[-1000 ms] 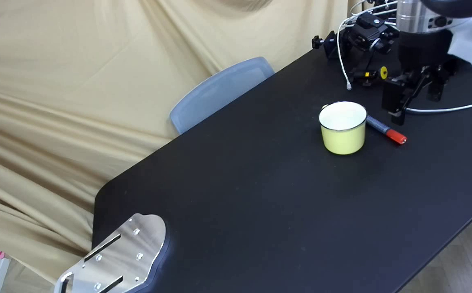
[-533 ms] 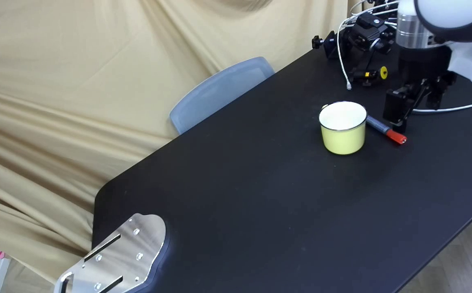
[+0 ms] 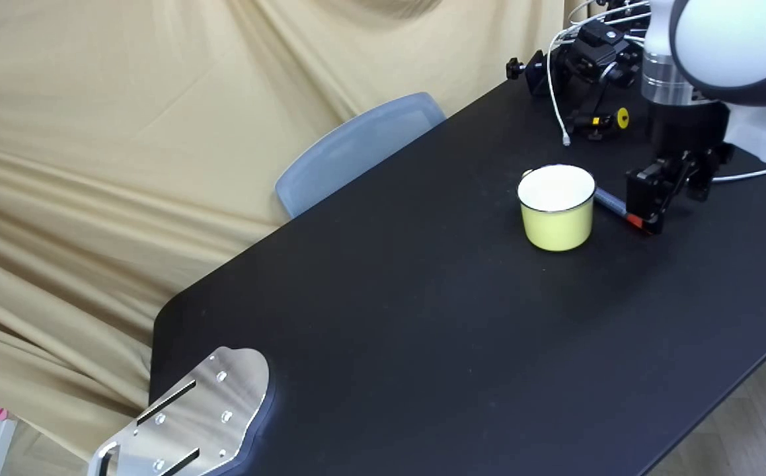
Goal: Put the marker in the cup
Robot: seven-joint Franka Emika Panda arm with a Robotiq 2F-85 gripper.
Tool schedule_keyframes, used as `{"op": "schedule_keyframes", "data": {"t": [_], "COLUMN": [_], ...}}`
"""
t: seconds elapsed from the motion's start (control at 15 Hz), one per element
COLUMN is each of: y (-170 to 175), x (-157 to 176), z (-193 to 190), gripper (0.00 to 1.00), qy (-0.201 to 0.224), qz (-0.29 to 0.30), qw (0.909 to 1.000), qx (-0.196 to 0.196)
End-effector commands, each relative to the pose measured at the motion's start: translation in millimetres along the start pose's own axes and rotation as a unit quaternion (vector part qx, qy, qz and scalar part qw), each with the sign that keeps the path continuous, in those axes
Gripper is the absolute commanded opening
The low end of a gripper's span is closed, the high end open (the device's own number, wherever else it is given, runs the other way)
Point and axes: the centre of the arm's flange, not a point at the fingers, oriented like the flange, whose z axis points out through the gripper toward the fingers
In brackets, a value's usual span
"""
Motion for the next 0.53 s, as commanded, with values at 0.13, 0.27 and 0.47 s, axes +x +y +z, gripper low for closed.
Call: {"op": "schedule_keyframes", "data": {"t": [0.13, 0.27, 0.47], "y": [-11.9, -15.1, -16.9], "x": [13.1, 16.1, 18.7], "z": [4.0, 4.2, 6.7], "gripper": [0.37, 0.25, 0.03], "qy": [0.013, 0.013, 0.01], "qz": [0.004, 0.001, -0.003], "qw": [0.9999, 0.9999, 0.9999], "qx": [-0.007, -0.008, -0.008]}}
